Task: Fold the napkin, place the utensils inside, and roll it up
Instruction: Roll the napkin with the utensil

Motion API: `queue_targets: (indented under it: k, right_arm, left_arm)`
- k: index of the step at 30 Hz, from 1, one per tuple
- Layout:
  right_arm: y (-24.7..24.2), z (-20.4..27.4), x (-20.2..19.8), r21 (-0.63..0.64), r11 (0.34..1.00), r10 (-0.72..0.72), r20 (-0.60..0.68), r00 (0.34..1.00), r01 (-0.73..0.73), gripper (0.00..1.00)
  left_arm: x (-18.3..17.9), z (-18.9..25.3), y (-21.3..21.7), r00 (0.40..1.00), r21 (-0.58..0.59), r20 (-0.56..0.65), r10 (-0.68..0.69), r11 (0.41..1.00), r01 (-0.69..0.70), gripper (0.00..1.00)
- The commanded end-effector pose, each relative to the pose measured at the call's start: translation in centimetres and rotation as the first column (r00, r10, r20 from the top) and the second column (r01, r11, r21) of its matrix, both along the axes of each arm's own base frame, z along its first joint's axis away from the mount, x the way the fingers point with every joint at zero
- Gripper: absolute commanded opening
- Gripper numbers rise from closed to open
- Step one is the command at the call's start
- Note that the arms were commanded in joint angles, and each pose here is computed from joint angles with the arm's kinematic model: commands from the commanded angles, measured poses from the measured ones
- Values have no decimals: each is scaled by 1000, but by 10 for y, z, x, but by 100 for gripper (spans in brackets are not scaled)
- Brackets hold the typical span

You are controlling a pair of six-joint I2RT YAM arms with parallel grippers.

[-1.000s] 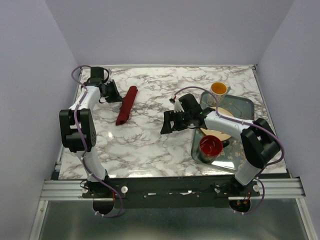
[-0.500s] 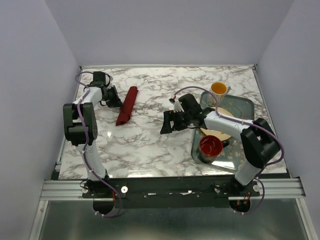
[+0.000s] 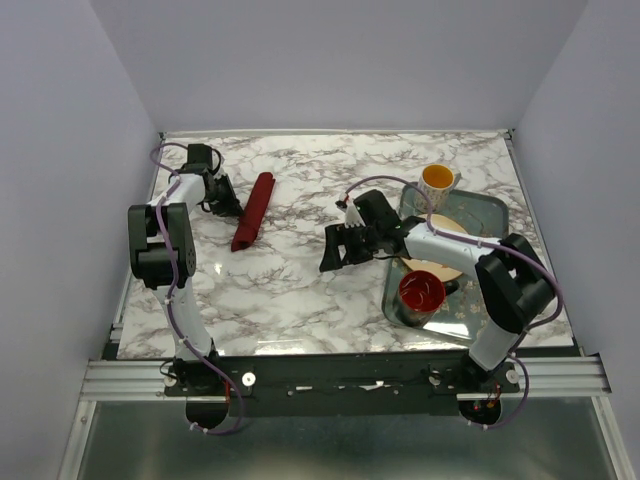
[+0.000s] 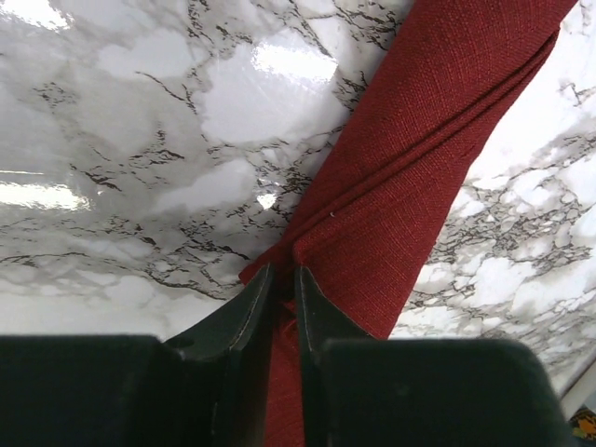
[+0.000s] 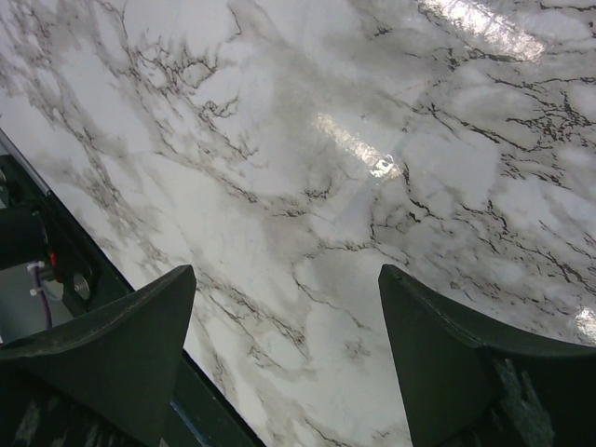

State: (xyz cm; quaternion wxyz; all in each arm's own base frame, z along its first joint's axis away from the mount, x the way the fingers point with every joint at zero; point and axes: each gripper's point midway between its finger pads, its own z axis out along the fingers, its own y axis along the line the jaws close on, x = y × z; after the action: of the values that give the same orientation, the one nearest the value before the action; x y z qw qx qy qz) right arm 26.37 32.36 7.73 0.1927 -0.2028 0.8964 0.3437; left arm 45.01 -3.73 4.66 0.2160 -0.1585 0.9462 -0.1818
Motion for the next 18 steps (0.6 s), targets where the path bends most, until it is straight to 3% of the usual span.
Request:
queue_targets:
  k: [1,18]
  right_arm:
    - [10,3,3,6,1000,14,1,1000,-14,88]
    - [15,2,2,8,1000,29,-3,1000,-29,88]
  left_arm:
    - [6,16,12,999,51,34,16,999,-18,27]
    - [-10,14,17,1000,86,10,27,996,-27,27]
